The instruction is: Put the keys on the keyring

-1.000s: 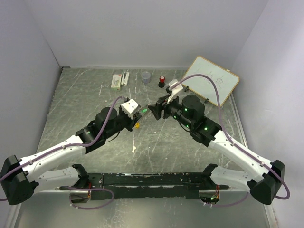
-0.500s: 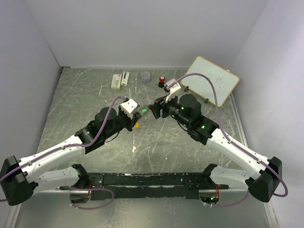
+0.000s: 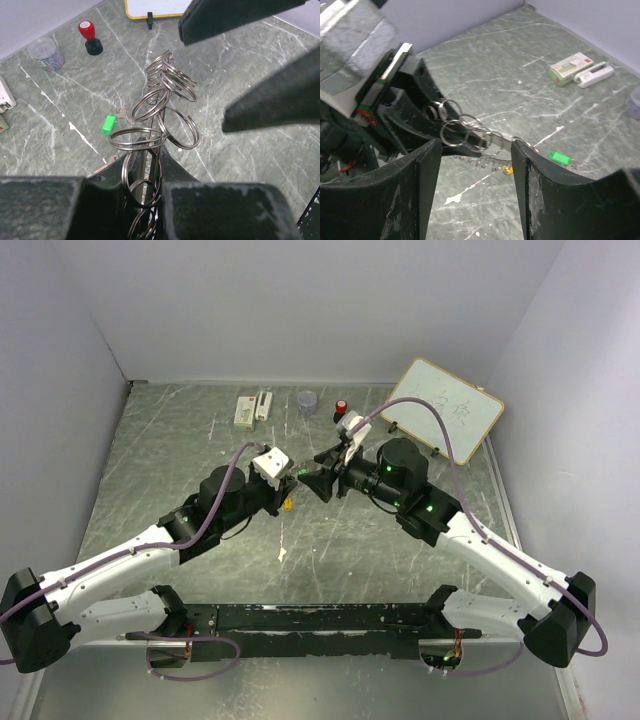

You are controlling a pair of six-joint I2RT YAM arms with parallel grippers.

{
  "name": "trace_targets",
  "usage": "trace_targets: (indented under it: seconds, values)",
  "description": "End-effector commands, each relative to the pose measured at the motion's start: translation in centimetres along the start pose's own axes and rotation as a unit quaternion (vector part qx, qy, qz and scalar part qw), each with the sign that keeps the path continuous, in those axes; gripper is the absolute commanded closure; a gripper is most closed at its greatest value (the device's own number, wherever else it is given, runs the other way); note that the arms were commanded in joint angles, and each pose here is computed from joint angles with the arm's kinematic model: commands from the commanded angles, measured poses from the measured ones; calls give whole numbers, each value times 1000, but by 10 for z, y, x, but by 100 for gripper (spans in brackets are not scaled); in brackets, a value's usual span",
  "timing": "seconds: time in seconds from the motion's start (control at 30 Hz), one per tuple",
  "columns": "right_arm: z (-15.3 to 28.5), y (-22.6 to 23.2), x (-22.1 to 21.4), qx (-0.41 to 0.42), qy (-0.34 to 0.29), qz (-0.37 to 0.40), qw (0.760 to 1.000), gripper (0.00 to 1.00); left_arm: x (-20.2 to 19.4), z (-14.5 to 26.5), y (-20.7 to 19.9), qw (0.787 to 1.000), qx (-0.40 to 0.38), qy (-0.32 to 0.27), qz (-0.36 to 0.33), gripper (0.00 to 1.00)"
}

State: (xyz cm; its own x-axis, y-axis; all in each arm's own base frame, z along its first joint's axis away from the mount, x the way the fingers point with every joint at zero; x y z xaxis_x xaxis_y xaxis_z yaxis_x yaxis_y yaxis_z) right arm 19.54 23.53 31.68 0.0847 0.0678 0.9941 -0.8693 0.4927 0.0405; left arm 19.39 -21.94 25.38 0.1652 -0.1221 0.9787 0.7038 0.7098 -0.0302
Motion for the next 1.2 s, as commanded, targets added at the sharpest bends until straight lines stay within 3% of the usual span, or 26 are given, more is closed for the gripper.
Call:
trace_targets:
  seconds: [0.0, 0.17, 0.83, 1.17]
  values:
    - [13, -14, 19, -90, -45, -1, 995, 42, 31, 4, 2, 998, 12, -53, 10, 93]
    - [29, -31, 20, -198, -49, -7, 979, 41, 33, 7, 2, 998, 12, -59, 11, 93]
    - [17, -31, 8, -178, -18, -8, 984, 41, 38, 10, -4, 996, -29, -84, -1, 93]
    - [13, -38, 2, -212, 2, -18, 977, 40, 44, 15, -4, 995, -27, -97, 5, 93]
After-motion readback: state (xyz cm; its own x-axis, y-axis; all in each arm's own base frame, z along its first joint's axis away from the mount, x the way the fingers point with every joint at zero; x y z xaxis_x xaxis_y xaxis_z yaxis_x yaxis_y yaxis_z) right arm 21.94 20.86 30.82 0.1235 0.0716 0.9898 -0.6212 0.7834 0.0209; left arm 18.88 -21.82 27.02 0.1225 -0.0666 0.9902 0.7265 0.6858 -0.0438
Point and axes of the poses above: each gripper's point midway between its finger pads, its own z axis back along the fingers, its own y axis along the line the jaws close on, x = y × z, the point moved 8 cm from there along z, back along the fingers, and after that the axes turned 3 degrees about z, right-handed, at the moved point
